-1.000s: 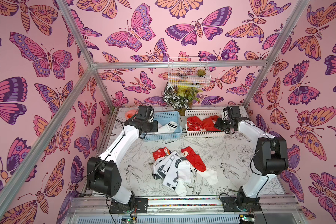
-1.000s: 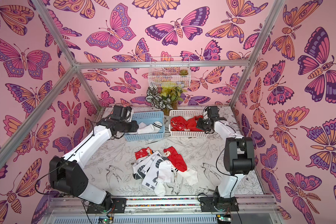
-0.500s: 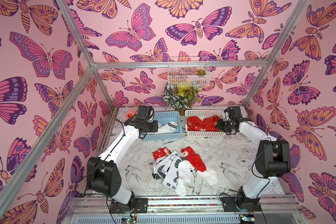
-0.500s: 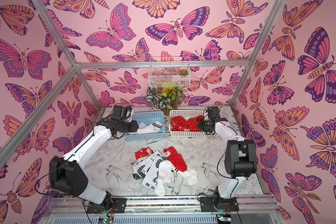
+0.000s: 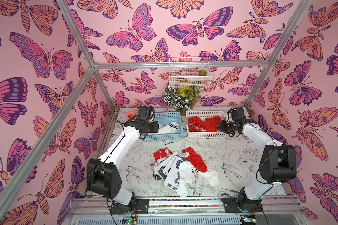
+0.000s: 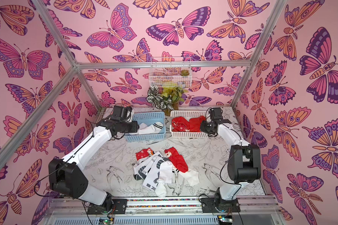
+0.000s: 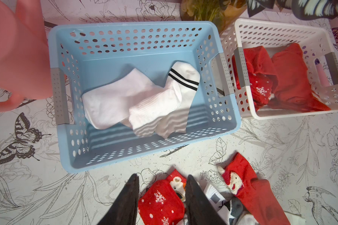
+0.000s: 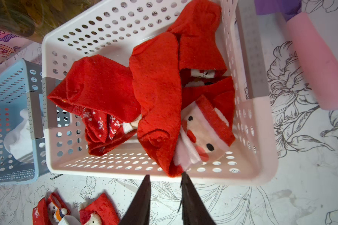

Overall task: Sort the socks into the basket by color
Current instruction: Place the sock in the bin, then pick up the sock at the center of the board.

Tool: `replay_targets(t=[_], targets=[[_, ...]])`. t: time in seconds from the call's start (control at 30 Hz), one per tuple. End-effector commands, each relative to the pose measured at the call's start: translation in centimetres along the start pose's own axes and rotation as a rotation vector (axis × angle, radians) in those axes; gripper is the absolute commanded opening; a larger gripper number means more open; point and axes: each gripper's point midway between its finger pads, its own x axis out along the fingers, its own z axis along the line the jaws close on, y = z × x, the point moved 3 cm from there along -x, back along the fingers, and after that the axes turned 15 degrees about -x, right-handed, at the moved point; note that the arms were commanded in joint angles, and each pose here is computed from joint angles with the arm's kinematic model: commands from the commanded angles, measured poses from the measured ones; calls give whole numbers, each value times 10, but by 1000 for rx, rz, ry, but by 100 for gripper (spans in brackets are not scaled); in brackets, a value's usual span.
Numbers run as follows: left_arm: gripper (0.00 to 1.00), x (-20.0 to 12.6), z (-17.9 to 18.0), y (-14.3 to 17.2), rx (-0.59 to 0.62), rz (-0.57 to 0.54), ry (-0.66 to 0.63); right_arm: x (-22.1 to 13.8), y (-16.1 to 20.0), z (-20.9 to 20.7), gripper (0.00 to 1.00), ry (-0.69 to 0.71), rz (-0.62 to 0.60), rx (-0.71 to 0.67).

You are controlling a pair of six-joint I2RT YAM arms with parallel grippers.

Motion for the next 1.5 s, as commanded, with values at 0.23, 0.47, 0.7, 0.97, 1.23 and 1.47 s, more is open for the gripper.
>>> replay_targets(t=[0.23, 0.47, 0.7, 0.97, 1.23, 1.47], targets=[[42, -6, -2, 4, -3, 6, 23, -14, 3, 6, 30, -28, -7, 9], [42, -5, -4, 5, -13, 14, 37, -23, 11, 23, 30, -60, 5, -18], [42, -7, -10, 7, -13, 9, 44, -44, 30, 46, 31, -78, 16, -77], [42, -19, -16, 28, -49, 21, 45, -70, 49, 63, 32, -93, 8, -142], [44, -48, -12, 81, -16, 68, -25, -72, 55, 80, 32, -135, 20, -189], [47, -62, -23, 134, 38, 125, -28, -70, 57, 84, 32, -152, 24, -200]])
